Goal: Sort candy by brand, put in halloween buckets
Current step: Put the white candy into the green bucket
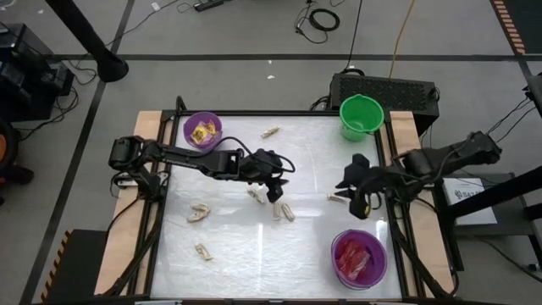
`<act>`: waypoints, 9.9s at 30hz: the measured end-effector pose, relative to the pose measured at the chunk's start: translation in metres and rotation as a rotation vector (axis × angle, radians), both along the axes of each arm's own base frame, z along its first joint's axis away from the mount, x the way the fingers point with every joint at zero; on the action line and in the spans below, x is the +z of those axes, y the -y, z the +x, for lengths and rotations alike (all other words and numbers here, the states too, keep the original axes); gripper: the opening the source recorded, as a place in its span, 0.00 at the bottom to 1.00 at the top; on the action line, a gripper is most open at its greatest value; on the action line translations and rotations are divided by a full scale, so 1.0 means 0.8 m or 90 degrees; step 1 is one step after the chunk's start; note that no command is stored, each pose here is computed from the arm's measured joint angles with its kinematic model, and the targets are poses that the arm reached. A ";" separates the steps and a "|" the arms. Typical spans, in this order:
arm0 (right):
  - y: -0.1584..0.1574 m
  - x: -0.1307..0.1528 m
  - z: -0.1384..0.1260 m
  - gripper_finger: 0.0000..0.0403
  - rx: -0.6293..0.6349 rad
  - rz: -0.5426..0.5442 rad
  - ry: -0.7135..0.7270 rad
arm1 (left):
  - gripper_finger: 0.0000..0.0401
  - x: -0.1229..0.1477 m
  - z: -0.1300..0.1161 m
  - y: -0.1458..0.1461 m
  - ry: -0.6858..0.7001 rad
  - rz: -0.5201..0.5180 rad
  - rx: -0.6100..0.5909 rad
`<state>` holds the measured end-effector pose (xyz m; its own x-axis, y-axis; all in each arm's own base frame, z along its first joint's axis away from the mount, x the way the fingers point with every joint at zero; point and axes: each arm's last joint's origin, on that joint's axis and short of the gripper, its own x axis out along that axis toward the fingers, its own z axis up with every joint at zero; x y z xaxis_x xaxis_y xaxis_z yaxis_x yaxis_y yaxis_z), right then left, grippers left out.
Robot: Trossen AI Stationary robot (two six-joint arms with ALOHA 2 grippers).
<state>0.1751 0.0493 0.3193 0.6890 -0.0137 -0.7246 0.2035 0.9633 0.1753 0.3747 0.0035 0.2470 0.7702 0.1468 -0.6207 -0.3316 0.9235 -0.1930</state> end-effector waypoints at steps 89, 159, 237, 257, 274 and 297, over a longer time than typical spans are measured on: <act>-0.006 -0.158 0.013 0.38 -0.207 0.117 -0.182 | 0.03 -0.061 0.020 0.014 -0.082 0.227 -0.358; 0.013 -0.100 0.001 0.38 -0.398 0.388 0.051 | 0.02 -0.092 0.246 -0.257 0.370 0.224 0.039; 0.018 -0.099 0.004 0.38 -0.377 0.360 0.065 | 0.50 0.005 0.061 -0.162 -0.476 -0.033 -0.254; 0.028 -0.097 0.007 0.38 -0.386 0.351 0.078 | 0.49 -0.070 0.008 -0.312 -0.370 -0.053 0.031; 0.032 -0.094 0.011 0.38 -0.392 0.365 0.105 | 0.49 -0.124 0.022 -0.322 -0.370 -0.088 0.021; 0.032 -0.094 0.010 0.38 -0.385 0.349 0.105 | 0.04 -0.072 0.037 -0.292 -0.352 -0.123 -0.075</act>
<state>0.1834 0.0237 0.2442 0.7740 -0.0903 -0.6268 0.5892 0.4652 0.6606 0.4041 0.2369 0.1893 0.3295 -0.0759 -0.9411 -0.3280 0.9255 -0.1895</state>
